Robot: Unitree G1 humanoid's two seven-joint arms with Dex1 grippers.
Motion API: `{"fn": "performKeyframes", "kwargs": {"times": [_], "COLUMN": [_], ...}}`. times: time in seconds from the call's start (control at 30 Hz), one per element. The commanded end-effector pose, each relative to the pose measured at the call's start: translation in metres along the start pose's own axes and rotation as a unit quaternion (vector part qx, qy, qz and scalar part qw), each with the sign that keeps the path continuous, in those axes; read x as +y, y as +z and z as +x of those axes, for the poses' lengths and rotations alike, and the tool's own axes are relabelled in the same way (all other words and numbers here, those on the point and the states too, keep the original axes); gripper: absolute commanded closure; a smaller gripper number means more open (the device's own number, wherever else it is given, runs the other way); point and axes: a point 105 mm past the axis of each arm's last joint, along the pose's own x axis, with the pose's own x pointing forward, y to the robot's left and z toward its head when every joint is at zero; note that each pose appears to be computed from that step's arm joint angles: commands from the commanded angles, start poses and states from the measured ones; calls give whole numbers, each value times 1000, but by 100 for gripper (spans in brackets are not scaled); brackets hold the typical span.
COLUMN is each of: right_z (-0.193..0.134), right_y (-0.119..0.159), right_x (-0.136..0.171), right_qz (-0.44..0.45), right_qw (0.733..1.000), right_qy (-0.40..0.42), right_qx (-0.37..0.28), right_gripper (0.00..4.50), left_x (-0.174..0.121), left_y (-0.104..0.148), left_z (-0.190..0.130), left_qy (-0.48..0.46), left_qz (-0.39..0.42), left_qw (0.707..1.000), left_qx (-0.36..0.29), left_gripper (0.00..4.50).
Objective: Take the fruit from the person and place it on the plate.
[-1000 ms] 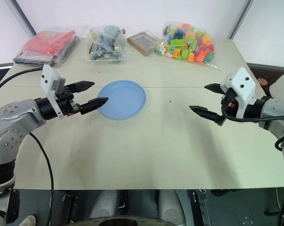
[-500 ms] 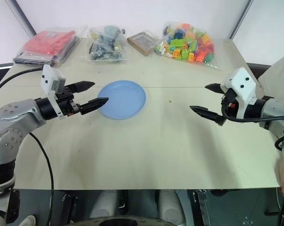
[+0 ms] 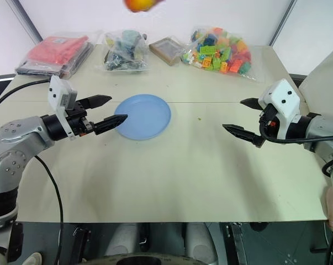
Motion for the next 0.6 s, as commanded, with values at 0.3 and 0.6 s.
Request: {"fn": "performKeyframes", "kwargs": {"times": [0.3, 0.6], "right_z": [4, 6], "right_y": [19, 17], "right_x": [3, 5], "right_qz": [-7, -6], "right_qw": [999, 999], "right_qy": [4, 6], "right_qx": [-39, -37], "right_gripper": [2, 2], "left_x": [18, 49], "left_y": [41, 67], "left_z": [10, 9], "left_qy": [96, 272], "left_qz": [131, 333], "left_qw": [984, 897], "left_qx": [-69, -105], "left_gripper": [0, 0]}}
